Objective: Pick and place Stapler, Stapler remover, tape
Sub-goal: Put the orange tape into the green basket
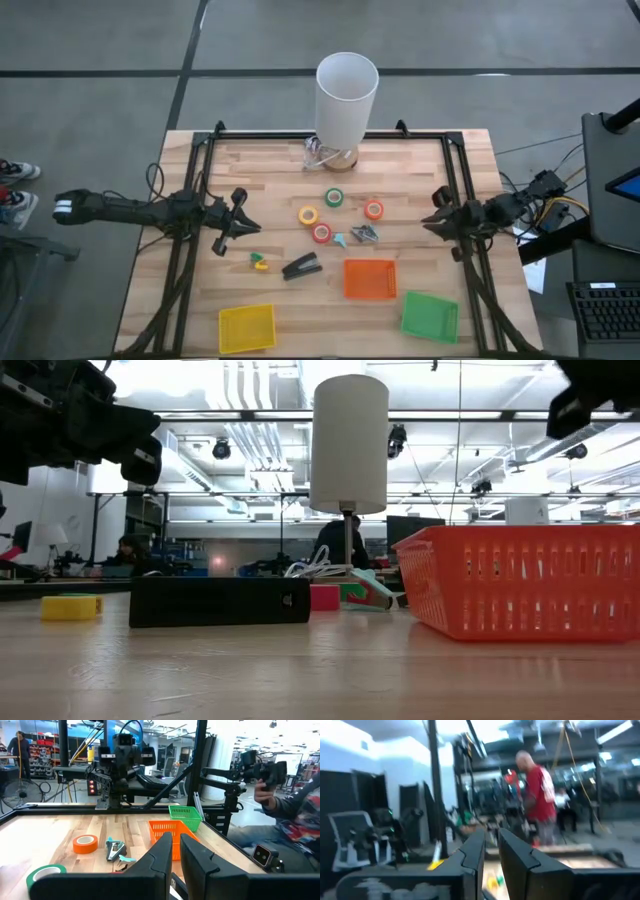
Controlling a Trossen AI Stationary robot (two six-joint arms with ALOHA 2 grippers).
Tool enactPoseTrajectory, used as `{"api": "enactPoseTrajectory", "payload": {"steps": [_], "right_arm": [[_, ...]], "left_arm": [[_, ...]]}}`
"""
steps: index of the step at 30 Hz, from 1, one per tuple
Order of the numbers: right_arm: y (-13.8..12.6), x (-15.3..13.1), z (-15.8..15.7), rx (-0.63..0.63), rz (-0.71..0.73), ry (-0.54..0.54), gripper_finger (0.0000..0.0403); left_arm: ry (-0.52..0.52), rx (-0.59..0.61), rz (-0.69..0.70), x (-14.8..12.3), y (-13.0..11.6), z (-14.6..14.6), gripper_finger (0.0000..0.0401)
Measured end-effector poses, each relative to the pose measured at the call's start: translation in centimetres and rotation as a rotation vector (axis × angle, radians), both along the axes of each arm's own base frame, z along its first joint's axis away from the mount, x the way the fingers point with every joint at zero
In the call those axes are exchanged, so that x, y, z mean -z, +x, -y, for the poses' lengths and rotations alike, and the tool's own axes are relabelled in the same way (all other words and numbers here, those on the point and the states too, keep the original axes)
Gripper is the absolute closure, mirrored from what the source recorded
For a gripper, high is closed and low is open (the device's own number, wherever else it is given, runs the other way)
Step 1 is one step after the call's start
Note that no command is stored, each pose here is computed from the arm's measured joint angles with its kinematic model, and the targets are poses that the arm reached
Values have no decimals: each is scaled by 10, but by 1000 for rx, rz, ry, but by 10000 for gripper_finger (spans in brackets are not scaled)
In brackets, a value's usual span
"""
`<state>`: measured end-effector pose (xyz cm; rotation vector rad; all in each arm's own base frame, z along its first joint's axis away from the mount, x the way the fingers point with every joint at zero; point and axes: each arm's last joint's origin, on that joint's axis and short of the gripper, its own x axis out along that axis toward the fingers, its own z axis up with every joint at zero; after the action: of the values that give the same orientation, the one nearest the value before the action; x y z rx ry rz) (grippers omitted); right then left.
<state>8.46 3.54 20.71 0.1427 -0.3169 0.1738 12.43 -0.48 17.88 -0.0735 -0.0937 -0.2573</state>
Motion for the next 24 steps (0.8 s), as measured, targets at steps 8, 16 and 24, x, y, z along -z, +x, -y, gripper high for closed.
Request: {"api": "enactPoseTrajectory", "payload": {"steps": [8, 16, 24], "right_arm": [[9, 15, 1, 172, -132, 119, 351], [25, 40, 0, 403, -314, 353, 350], [43, 69, 13, 575, -466, 559, 288]], "left_arm": [[0, 0, 0, 0, 0, 0, 362], [0, 0, 0, 0, 0, 0, 362], [0, 0, 0, 0, 0, 0, 362]]}}
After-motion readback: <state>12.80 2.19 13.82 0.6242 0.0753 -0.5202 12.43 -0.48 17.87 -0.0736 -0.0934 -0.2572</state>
